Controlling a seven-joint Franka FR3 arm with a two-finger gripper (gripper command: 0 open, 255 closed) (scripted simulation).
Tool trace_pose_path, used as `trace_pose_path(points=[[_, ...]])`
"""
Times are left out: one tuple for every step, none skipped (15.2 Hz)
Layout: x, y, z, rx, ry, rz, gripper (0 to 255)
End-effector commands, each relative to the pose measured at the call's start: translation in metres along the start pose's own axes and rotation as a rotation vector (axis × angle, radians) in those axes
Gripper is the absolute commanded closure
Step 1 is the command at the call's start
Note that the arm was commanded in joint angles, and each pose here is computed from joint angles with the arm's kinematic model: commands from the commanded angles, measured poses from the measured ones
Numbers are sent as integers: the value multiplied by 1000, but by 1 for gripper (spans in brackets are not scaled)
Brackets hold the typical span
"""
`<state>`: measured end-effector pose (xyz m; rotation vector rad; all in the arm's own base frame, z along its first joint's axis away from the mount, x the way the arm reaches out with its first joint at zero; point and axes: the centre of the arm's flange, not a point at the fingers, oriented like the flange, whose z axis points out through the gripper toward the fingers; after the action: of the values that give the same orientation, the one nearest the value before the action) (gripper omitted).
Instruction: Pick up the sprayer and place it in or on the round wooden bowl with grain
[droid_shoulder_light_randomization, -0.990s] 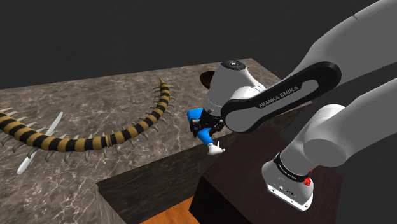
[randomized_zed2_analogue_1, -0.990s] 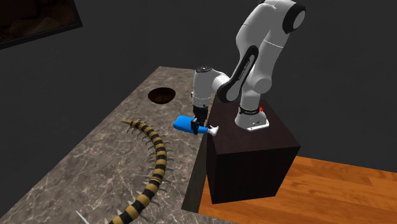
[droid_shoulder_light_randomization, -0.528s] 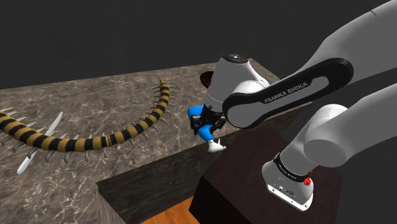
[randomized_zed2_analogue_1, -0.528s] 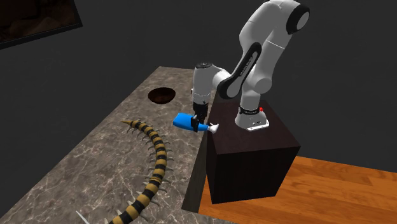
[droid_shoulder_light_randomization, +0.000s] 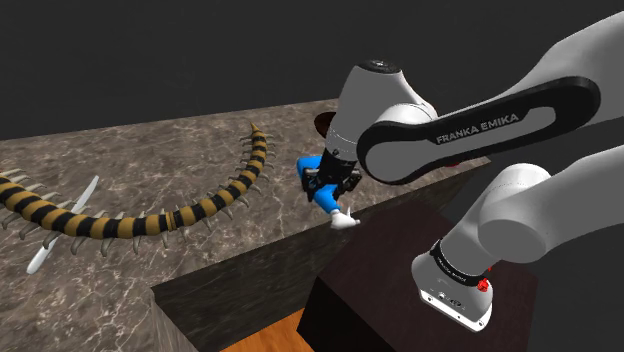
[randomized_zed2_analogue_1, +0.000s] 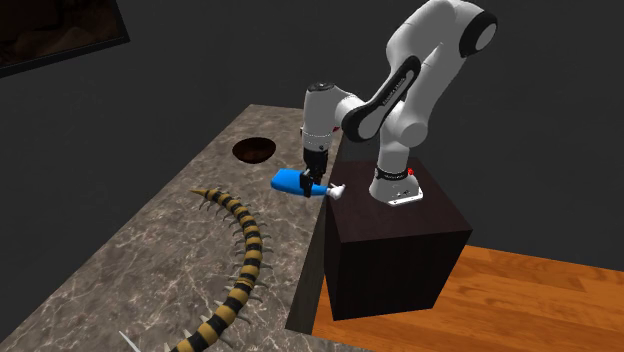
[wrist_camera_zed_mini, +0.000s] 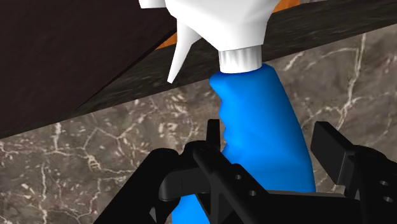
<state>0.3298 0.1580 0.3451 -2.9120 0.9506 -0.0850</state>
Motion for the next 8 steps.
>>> trace_pose_path(points=[[1,-1,-10,-1,0,0,255],[1,-2,-15,-1,0,0,255],[1,-2,-21,-1,0,0,255],[1,-3,-26,-1,0,0,255],[2,-3,-31,-1,0,0,255],[2,-4,-36,-1,0,0,255],[2,-4,-42,-1,0,0,255],[2,-5,-47,-1,0,0,255]])
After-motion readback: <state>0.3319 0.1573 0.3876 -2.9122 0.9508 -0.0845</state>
